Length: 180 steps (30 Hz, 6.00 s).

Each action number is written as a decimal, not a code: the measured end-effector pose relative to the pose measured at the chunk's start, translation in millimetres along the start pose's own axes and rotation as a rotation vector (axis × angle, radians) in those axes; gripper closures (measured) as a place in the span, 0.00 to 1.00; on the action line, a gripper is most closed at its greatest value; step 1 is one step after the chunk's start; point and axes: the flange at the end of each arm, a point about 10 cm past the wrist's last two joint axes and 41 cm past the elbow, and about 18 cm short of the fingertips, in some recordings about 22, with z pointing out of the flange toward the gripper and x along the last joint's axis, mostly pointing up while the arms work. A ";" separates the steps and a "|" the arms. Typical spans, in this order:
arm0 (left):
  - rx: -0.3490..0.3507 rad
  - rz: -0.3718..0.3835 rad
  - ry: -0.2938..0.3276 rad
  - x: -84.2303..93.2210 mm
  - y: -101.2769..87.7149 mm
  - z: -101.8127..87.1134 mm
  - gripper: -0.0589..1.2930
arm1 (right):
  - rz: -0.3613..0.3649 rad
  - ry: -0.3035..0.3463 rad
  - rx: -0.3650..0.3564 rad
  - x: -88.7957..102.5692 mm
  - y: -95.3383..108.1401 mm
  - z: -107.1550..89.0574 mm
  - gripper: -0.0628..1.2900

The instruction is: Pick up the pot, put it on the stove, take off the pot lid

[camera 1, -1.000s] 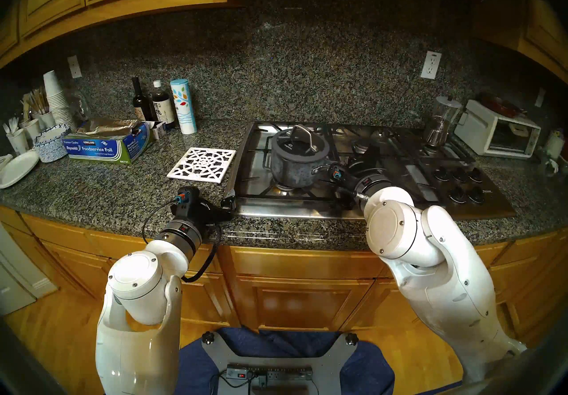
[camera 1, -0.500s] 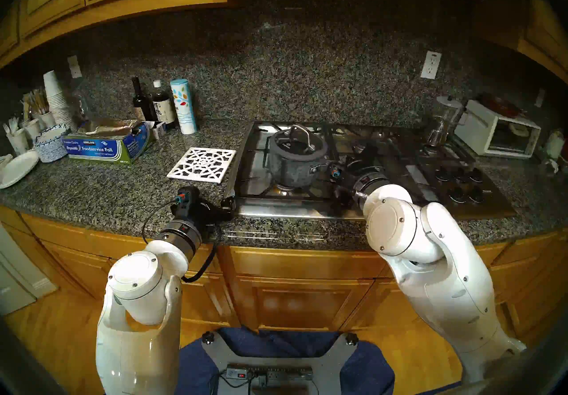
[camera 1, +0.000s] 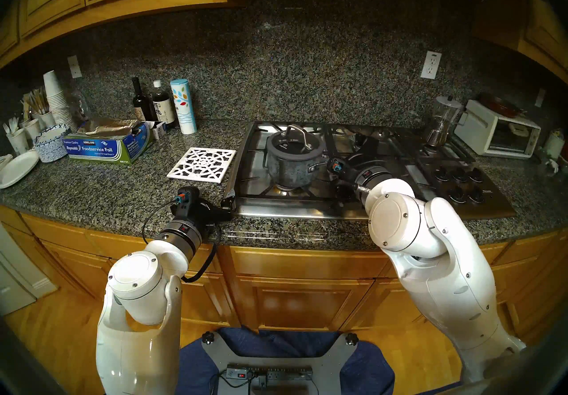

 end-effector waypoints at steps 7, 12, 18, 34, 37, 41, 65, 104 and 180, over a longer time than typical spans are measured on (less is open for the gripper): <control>0.000 0.000 0.000 0.0 0.1 0.0 0.06 | 0.000 0.004 -0.005 0.9 1.4 -0.8 0.04; 0.000 0.000 0.000 0.0 0.2 0.0 0.06 | 0.001 0.007 -0.008 2.0 1.9 -3.2 0.04; 0.000 0.000 0.000 0.0 0.2 -0.1 0.06 | 0.010 0.003 -0.009 2.8 1.9 -9.1 0.04; 0.000 0.000 0.000 -0.1 0.0 -0.2 0.06 | 0.033 -0.019 0.005 4.9 -3.4 -37.6 0.04; 0.000 0.000 0.000 -0.1 0.1 -0.2 0.06 | 0.035 -0.020 0.016 7.1 -8.6 -40.3 0.04; 0.000 0.000 0.000 -0.1 0.2 -0.1 0.06 | 0.037 -0.012 0.024 13.1 -13.7 -42.5 0.04; -0.001 0.000 -0.002 -0.7 0.2 -0.1 0.06 | 0.064 -0.022 -0.061 30.7 -6.3 -45.9 0.04; -0.001 0.012 0.008 2.3 -0.3 0.7 0.06 | 0.052 -0.064 -0.140 33.6 -6.9 -50.5 0.04; -0.098 0.828 0.666 91.2 9.8 57.3 0.06 | 0.054 -0.094 -0.173 36.3 -11.2 -54.8 0.04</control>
